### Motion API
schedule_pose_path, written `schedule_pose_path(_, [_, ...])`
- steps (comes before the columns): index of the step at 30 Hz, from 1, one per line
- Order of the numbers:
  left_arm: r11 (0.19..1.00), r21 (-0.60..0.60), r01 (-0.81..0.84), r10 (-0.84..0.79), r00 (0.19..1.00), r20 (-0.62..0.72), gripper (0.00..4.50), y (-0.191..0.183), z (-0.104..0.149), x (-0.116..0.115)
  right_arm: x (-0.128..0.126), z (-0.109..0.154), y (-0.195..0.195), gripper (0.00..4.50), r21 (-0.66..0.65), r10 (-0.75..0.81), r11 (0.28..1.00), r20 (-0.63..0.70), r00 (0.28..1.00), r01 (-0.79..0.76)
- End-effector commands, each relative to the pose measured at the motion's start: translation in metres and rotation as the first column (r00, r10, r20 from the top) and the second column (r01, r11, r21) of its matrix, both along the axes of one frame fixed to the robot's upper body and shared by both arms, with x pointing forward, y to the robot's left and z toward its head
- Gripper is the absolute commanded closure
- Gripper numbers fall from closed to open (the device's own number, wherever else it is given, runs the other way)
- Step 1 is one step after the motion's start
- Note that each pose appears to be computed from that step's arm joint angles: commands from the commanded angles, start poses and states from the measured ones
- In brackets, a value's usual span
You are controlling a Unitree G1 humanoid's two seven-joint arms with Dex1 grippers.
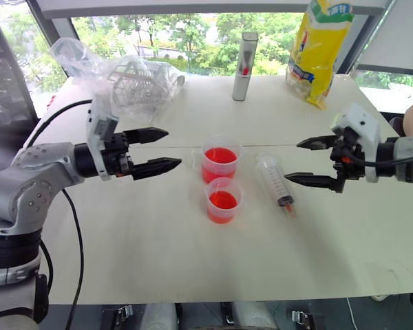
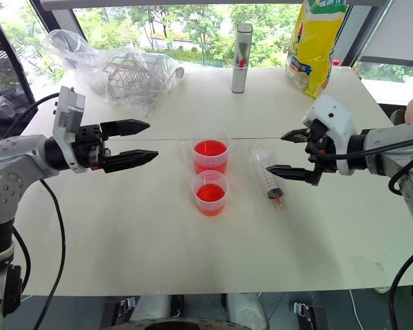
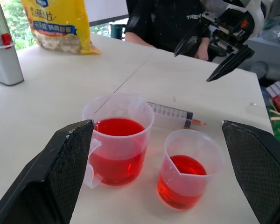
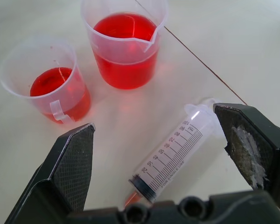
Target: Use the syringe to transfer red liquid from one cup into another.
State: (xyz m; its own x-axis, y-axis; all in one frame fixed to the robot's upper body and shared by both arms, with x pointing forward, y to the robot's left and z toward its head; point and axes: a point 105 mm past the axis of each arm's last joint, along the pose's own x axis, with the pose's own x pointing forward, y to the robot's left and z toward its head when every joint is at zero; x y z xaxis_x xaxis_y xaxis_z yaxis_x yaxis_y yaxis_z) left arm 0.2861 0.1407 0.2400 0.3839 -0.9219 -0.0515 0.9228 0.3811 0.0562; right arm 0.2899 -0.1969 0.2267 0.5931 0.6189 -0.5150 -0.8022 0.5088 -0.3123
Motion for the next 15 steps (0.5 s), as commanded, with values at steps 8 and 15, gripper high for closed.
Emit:
schedule_pose_path(8, [1.000, 0.013, 0.009, -0.010, 0.999, 0.032, 0.00, 0.002, 0.005, -0.002, -0.009, 0.013, 0.003, 0.04, -0.014, -0.015, 1.000, 0.031, 0.999, 0.015])
schedule_pose_path(15, [0.999, 0.034, 0.006, -0.008, 0.999, 0.044, 0.00, 0.000, 0.003, 0.004, 0.013, 0.003, -0.005, 0.04, -0.042, -0.180, 0.983, -0.074, 0.981, 0.177])
